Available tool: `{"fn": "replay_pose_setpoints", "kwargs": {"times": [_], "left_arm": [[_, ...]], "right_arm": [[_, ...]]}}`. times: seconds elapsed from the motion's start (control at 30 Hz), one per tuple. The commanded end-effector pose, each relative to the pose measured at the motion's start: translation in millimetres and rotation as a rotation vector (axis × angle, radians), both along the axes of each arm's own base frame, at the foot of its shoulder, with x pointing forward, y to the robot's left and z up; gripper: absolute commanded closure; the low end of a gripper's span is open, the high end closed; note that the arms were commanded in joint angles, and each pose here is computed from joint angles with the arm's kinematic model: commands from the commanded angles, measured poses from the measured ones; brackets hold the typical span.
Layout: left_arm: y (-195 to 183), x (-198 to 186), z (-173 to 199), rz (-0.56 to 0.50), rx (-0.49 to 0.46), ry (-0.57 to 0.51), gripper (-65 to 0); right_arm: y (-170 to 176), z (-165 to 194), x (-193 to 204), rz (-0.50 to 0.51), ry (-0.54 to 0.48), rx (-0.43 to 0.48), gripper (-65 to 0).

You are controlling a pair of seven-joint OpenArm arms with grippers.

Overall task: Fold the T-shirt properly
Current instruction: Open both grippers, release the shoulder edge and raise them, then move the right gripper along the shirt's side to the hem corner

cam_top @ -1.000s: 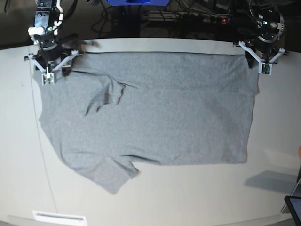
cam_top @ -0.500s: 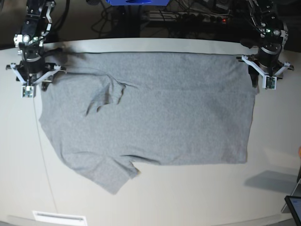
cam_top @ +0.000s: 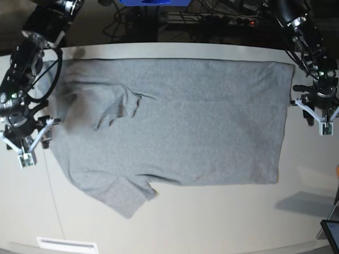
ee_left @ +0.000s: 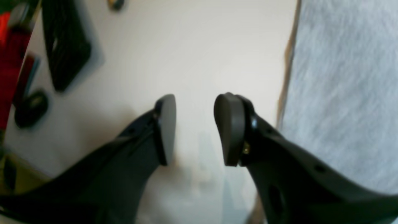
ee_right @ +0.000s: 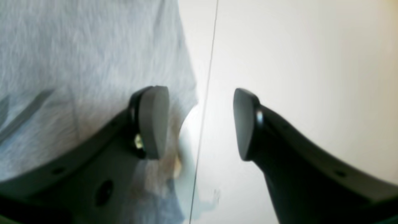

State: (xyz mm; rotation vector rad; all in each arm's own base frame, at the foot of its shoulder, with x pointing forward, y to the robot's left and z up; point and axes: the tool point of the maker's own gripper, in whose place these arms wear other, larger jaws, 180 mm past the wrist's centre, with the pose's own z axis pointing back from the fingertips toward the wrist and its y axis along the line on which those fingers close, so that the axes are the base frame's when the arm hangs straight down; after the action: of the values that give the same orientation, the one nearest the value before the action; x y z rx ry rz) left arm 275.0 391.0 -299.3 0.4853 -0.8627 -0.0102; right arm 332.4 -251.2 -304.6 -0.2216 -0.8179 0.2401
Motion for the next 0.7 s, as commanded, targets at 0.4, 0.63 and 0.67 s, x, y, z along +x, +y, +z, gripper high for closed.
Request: {"fn": "replay_pose_setpoints", "kwargs": {"times": [0.4,0.63,0.67], "left_arm": [[13,26,13,-0.013,0.007,-0.112,-24.5],[28,19,-14,0.015,-0.034,-0.048,-24.5],[29,19,-15,0.016,-0.034,-0.049,-24.5]], "right_arm": [[-41,-30,78,-0.036,0.079,0.226,-33.1],[-38,-46,104,-0.036,0.162,0.354,-33.2],[-34,-49,108,-0.031,0.166,0.385,-33.2]]}}
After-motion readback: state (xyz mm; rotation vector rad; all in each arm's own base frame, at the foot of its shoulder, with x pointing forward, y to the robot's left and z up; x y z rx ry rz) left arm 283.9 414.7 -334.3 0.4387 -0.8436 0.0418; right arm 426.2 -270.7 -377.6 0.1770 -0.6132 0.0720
